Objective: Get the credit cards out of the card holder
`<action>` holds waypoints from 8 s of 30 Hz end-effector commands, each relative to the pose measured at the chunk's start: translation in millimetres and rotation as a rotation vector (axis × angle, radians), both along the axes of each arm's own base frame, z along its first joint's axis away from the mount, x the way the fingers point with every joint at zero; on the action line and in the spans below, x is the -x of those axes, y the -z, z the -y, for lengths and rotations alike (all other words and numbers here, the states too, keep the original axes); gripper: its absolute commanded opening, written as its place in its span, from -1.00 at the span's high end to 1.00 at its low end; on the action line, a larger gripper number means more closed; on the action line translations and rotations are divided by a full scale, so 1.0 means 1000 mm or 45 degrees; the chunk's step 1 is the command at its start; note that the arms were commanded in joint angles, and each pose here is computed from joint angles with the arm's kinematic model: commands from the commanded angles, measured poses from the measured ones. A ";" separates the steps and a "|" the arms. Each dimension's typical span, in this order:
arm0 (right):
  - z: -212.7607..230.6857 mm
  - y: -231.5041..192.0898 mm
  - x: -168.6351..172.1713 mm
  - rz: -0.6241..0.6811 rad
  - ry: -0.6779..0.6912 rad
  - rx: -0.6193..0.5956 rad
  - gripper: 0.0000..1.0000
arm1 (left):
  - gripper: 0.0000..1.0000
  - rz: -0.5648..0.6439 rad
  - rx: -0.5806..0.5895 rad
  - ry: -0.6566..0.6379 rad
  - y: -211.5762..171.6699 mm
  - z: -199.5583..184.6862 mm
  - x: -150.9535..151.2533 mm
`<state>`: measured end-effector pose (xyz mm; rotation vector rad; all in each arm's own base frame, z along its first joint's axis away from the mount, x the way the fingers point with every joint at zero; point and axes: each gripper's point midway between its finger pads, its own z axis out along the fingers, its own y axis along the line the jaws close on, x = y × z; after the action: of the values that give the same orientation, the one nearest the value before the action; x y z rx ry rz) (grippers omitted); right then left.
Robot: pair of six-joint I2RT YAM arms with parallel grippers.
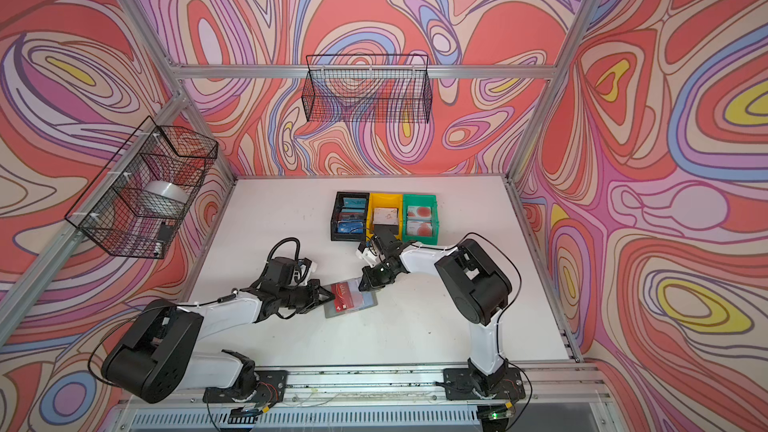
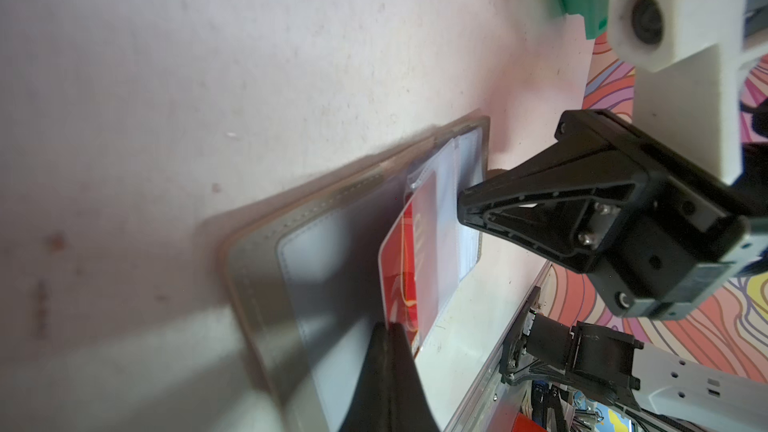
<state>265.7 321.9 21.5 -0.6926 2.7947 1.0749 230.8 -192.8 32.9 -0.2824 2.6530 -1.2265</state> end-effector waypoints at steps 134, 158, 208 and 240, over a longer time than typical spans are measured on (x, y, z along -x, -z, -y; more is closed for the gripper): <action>0.161 -0.166 -0.025 0.339 0.565 -0.286 0.54 | 1.00 1.064 -0.494 1.336 -0.100 0.145 -0.238; 0.162 -0.160 -0.024 0.328 0.584 -0.276 0.54 | 1.00 1.066 -0.533 1.404 -0.072 0.144 -0.243; 0.165 -0.157 -0.007 0.316 0.627 -0.306 0.54 | 0.94 1.098 -0.773 1.763 -0.043 0.136 -0.216; 0.162 -0.163 -0.001 0.319 0.588 -0.329 0.43 | 0.54 1.281 -0.736 1.460 -0.108 0.155 -0.231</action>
<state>270.4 160.9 181.6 -0.1091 2.3824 1.1258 464.8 -347.8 104.1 1.6878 1.9688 -0.3747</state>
